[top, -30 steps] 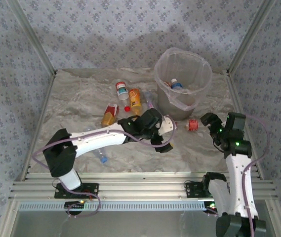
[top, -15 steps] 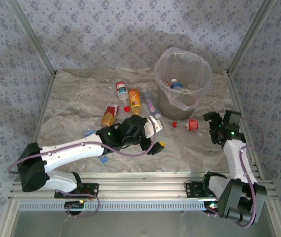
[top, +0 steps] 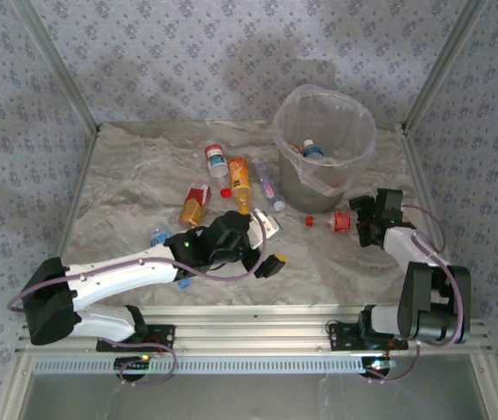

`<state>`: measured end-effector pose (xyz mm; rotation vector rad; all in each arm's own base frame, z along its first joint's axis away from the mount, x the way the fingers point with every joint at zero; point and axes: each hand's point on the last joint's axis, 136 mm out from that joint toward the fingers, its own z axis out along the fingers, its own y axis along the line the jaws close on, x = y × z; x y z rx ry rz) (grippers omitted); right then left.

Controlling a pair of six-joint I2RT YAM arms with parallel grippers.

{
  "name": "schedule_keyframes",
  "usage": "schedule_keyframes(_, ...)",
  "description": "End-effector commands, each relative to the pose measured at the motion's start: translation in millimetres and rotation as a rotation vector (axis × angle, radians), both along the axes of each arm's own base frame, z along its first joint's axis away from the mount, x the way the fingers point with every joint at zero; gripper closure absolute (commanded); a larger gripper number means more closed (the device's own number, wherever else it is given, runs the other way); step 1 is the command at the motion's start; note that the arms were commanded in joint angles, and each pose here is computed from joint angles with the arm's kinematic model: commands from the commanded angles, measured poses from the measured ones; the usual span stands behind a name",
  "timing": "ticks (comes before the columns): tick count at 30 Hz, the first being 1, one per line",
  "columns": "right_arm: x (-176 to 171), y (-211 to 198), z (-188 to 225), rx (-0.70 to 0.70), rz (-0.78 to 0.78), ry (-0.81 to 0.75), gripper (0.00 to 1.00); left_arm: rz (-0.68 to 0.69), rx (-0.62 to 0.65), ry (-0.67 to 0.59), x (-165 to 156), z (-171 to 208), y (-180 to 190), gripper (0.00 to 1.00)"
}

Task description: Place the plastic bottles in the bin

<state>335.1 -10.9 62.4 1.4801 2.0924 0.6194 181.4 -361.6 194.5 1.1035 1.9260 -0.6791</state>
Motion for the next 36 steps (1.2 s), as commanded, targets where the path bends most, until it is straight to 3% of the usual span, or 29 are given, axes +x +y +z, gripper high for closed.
schedule_keyframes(1, 15, -2, -2, -0.002, -0.051, -0.028, 0.13, 0.031, -0.055, 0.005, 0, 11, 1, 0.0)
schedule_keyframes(12, 16, -17, -26, -0.016, -0.143, -0.007, 0.26, 0.05, -0.051, 0.019, 1, 6, 5, 0.0)
schedule_keyframes(20, 9, -38, -13, -0.064, -0.146, -0.031, 0.41, 0.066, -0.058, 0.024, 1, 7, 8, 0.0)
schedule_keyframes(29, -10, -61, 62, -0.311, -0.097, -0.114, 0.5, 0.094, -0.118, 0.053, 3, 23, 6, 0.0)
schedule_keyframes(36, -39, -61, 143, -0.578, -0.018, -0.213, 0.51, 0.061, -0.25, 0.096, -2, 63, 10, 0.0)
